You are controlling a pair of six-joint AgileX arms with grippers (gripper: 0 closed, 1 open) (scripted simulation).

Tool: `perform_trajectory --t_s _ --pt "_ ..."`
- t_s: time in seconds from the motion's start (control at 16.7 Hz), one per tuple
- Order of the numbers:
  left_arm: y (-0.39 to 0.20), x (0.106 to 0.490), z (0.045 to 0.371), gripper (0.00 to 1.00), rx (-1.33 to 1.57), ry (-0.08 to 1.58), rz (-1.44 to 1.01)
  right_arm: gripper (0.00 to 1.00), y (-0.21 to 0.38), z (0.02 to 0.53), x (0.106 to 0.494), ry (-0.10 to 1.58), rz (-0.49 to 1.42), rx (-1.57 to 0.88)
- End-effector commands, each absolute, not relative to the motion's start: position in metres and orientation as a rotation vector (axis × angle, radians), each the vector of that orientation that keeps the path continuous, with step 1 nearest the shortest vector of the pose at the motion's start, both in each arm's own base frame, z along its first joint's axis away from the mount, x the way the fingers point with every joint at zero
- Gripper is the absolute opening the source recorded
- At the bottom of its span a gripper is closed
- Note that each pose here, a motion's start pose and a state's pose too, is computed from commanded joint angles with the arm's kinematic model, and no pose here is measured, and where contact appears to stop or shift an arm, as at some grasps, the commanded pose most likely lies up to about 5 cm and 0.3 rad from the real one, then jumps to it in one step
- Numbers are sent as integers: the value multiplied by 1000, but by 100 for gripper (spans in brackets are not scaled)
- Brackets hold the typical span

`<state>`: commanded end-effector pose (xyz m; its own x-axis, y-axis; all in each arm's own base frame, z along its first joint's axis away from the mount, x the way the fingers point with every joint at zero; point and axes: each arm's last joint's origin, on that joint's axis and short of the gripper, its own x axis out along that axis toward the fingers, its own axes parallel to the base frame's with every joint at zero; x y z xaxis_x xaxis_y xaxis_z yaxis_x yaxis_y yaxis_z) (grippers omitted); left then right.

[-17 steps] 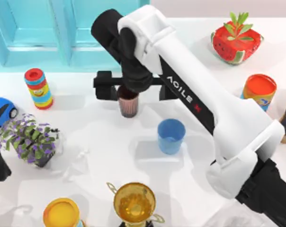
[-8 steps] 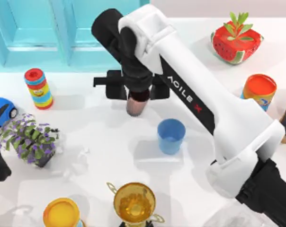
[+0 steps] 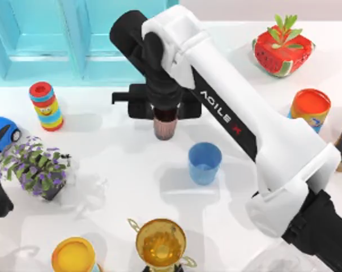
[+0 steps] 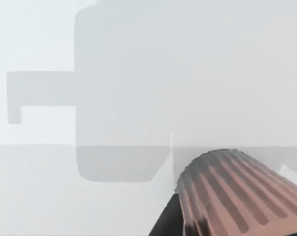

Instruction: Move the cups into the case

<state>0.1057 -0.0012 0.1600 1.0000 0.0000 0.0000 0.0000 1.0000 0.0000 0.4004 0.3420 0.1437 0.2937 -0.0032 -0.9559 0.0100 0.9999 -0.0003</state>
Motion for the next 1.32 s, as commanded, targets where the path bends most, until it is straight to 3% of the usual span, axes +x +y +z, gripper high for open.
perform_trajectory --t_s 0.48,0.96,1.32 --pt "-1 106 160 100 0 0 0 0 343 147 400 1269 -4 7" --pt "-1 106 160 100 0 0 0 0 321 200 422 1248 1 18" --pt "-1 106 160 100 0 0 0 0 277 223 415 1291 -18 -8"
